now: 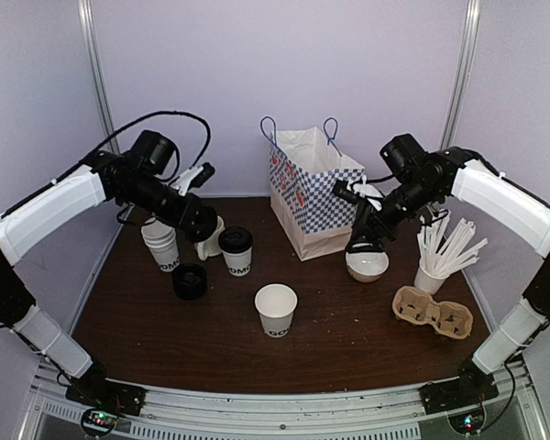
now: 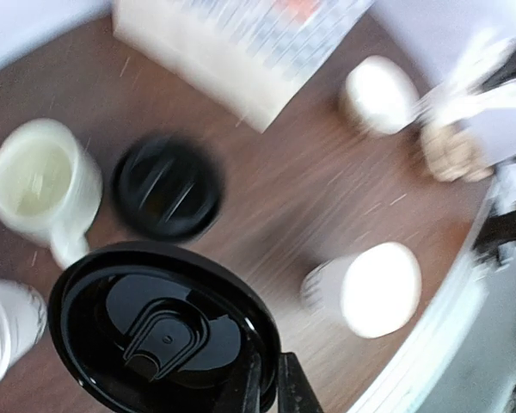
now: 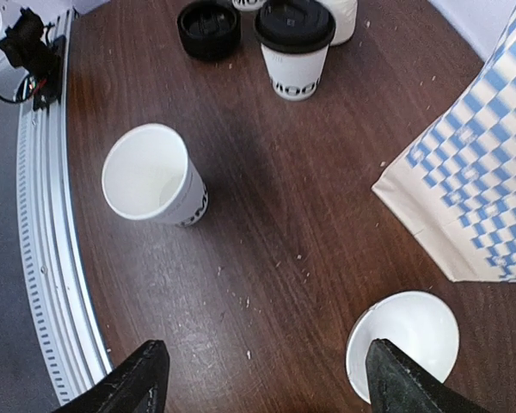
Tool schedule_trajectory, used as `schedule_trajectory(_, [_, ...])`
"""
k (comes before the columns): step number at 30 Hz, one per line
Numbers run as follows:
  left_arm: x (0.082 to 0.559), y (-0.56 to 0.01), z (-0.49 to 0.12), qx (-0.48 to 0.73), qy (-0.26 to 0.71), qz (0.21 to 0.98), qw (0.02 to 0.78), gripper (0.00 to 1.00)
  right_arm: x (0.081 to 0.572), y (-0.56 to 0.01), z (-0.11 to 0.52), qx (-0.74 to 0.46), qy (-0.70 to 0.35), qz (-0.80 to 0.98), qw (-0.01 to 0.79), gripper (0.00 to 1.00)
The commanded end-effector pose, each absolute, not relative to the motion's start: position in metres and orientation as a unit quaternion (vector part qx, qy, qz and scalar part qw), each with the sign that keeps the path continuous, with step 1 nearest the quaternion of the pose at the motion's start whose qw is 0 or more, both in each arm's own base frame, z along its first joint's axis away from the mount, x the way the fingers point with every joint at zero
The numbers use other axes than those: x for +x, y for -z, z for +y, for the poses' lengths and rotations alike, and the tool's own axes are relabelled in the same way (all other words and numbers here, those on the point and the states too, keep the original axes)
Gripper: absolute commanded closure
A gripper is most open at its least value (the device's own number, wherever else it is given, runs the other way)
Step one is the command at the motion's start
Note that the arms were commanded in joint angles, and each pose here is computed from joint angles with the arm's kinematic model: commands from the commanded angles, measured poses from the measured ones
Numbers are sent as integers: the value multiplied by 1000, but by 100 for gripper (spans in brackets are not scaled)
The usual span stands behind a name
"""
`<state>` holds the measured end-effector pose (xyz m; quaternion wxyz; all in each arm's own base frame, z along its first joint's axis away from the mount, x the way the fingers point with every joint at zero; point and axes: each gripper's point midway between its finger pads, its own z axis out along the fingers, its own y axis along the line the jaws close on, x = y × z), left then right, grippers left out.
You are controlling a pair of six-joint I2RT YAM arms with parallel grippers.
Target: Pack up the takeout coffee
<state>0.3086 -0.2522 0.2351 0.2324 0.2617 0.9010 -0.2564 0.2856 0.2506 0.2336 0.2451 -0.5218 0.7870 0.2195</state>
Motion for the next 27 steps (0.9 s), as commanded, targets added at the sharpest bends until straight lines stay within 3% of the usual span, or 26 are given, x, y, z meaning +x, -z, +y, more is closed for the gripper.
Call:
schedule_trajectory(1, [305, -348, -302, 287, 437, 783, 337, 92, 290, -299, 275, -509, -276, 751, 318, 17])
schedule_trajectory(7, [290, -427, -322, 305, 579, 631, 417, 91, 305, -368, 319, -427, -425, 721, 341, 11])
schedule_trajectory(12, [283, -451, -321, 284, 655, 545, 438, 90, 316, -401, 351, -376, -526, 691, 324, 4])
schedule_trajectory(27, [281, -446, -328, 269, 699, 518, 413, 89, 323, -434, 405, -335, -632, 641, 278, 1])
